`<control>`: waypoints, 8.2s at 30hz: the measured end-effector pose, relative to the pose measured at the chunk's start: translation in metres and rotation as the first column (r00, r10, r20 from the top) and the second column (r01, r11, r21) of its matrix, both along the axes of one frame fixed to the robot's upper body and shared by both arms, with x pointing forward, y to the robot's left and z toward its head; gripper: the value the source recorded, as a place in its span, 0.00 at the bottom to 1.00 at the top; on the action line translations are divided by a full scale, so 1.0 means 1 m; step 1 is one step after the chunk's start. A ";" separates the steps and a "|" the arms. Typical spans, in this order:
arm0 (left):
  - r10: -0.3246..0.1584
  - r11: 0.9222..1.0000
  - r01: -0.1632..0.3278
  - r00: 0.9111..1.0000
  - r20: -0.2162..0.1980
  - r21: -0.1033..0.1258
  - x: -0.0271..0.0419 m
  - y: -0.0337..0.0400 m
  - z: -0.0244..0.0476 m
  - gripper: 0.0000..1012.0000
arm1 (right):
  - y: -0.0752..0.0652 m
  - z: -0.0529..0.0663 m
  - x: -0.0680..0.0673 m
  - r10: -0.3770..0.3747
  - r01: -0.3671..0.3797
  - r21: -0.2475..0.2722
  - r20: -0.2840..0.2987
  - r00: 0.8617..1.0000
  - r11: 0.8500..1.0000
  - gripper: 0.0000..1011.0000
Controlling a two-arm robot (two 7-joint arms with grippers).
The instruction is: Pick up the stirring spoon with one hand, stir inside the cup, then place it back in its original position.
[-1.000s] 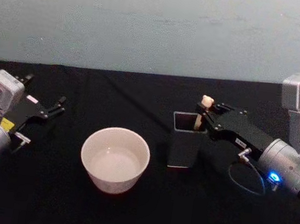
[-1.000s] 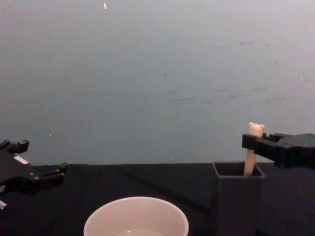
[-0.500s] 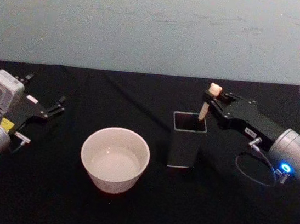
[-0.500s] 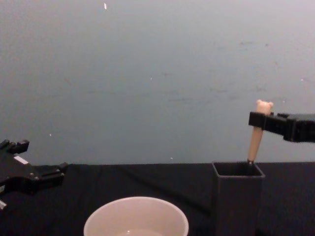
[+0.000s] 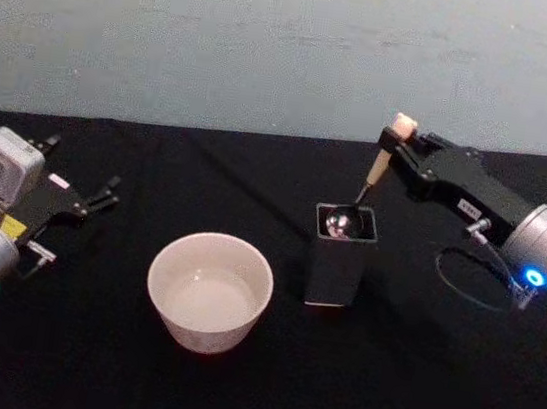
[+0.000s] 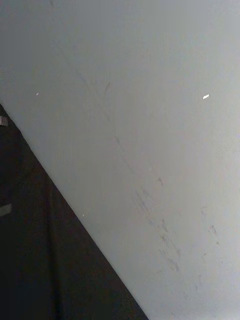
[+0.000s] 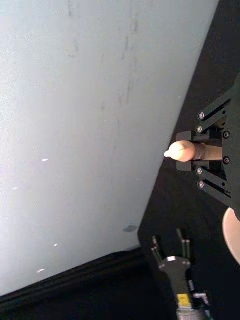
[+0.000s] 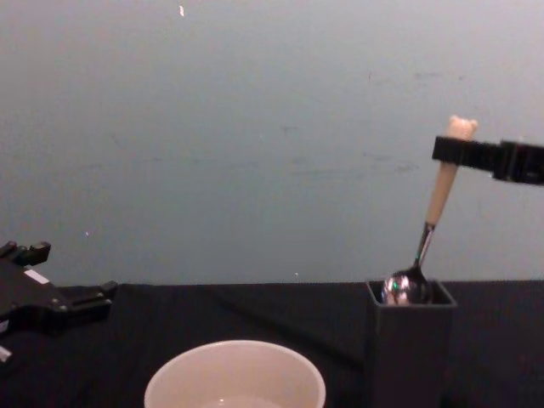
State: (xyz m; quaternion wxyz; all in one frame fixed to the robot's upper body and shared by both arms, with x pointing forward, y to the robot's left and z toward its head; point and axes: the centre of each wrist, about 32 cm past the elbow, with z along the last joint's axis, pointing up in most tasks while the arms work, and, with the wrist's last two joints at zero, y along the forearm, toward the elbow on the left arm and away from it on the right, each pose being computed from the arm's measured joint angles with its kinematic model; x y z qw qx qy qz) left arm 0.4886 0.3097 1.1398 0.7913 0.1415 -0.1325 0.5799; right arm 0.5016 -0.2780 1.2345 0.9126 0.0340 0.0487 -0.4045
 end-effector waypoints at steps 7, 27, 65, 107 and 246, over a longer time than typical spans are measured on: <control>0.000 1.000 0.000 1.000 0.000 0.000 0.0000 0.0000 0.0000 0.99 | 0.002 0.011 0.003 -0.004 0.004 0.034 0.008 1.000 0.999 0.21; 0.000 1.000 0.000 1.000 0.000 0.000 0.0000 0.0000 0.0000 0.99 | 0.033 0.021 0.004 0.096 -0.097 0.062 0.032 0.995 0.993 0.21; 0.000 1.000 0.000 1.000 0.000 0.000 0.0000 0.0000 0.0000 0.99 | 0.078 -0.028 0.006 0.253 -0.254 -0.065 -0.023 0.967 0.965 0.21; 0.000 1.000 0.000 1.000 0.000 0.000 0.0000 0.0000 0.0000 0.99 | 0.113 -0.057 0.000 0.353 -0.358 -0.159 -0.057 0.934 0.920 0.21; 0.000 1.000 0.000 1.000 0.000 0.000 0.0000 0.0000 0.0000 0.99 | 0.072 -0.048 0.012 0.300 -0.307 -0.119 -0.077 0.951 0.944 0.21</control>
